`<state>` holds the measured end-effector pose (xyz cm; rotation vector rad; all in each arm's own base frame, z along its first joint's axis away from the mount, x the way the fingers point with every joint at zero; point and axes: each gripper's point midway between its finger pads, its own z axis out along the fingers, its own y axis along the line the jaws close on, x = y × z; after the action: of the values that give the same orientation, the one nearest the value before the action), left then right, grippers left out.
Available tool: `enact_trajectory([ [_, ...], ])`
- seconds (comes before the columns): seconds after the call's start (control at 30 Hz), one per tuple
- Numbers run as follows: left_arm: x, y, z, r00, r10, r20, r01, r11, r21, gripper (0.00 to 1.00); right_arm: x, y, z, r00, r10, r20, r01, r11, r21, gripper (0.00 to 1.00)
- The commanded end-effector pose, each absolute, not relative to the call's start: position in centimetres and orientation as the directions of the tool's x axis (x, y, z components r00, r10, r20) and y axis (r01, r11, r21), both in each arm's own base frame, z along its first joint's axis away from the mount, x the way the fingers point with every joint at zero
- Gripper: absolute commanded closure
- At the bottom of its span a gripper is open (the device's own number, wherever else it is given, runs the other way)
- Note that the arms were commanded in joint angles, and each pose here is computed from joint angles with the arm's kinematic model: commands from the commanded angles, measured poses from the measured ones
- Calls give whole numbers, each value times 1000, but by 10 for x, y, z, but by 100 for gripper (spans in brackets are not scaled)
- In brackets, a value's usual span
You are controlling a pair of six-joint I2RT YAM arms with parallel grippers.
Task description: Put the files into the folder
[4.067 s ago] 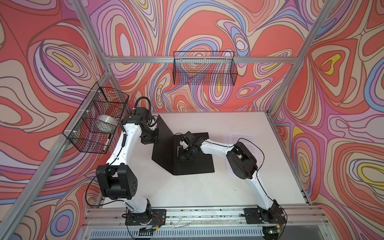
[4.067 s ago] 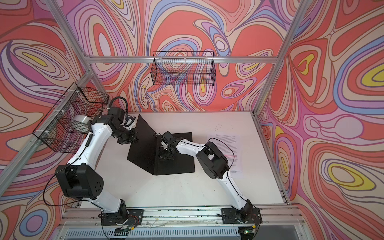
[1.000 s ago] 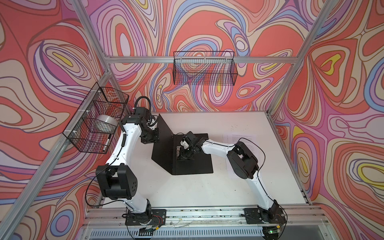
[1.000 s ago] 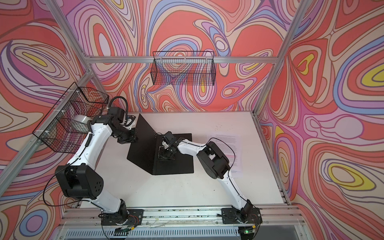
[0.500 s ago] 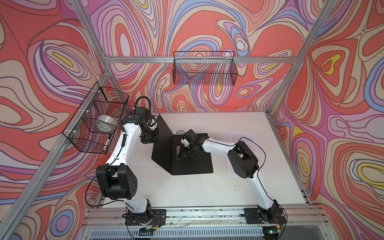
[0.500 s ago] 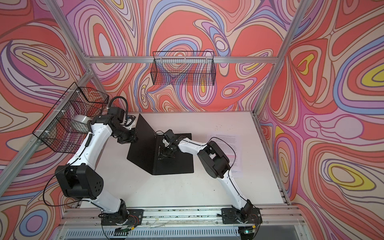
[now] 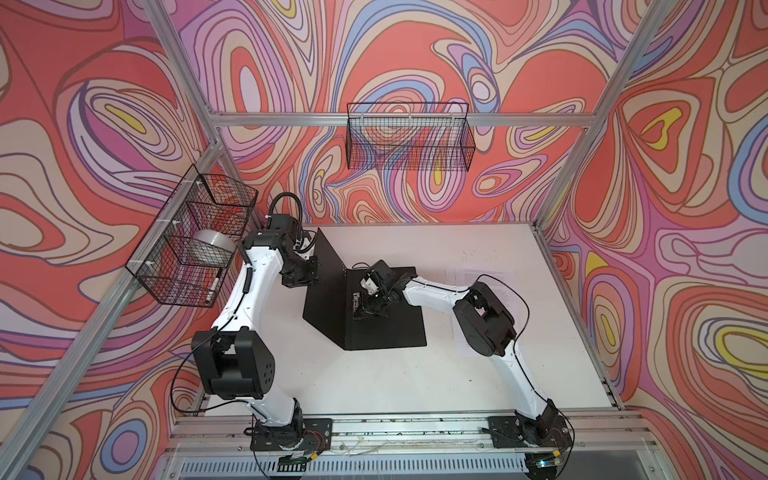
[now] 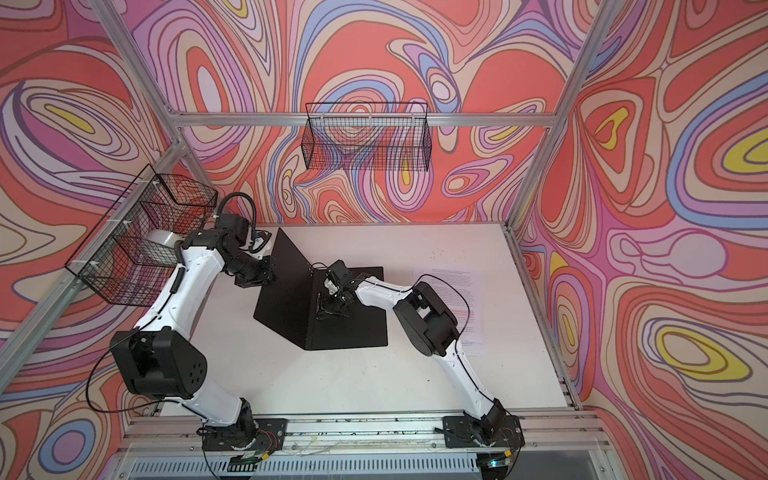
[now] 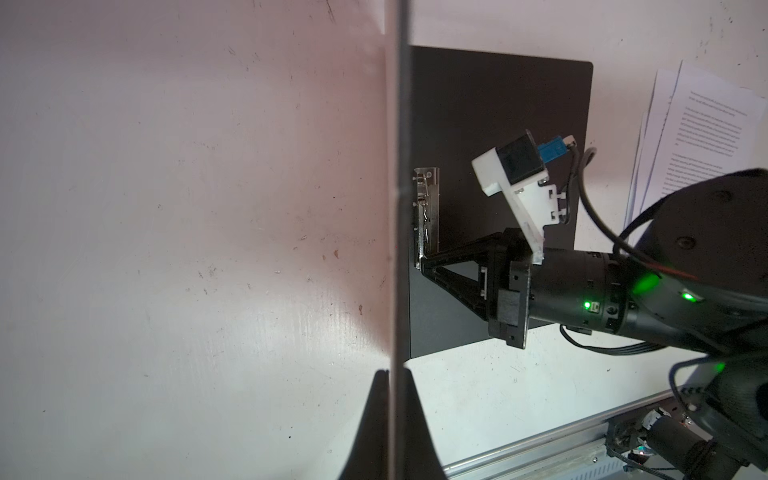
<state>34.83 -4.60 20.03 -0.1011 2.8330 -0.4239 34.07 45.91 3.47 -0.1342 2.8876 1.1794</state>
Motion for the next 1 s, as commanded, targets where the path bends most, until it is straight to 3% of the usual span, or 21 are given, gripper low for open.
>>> enact_trajectory([
  [0.0,345,-47,214,-955,-97,-281,-7,953,-303,100,338,448,7,-998,-67,-8,-56,760,648,93],
  [0.27,346,-45,215,-954,-94,-285,-7,956,-293,100,333,437,-10,-998,-67,17,-44,806,590,100],
  [0.97,347,-43,218,-952,-91,-294,-4,958,-286,100,319,403,-55,-995,-65,80,-24,903,430,100],
])
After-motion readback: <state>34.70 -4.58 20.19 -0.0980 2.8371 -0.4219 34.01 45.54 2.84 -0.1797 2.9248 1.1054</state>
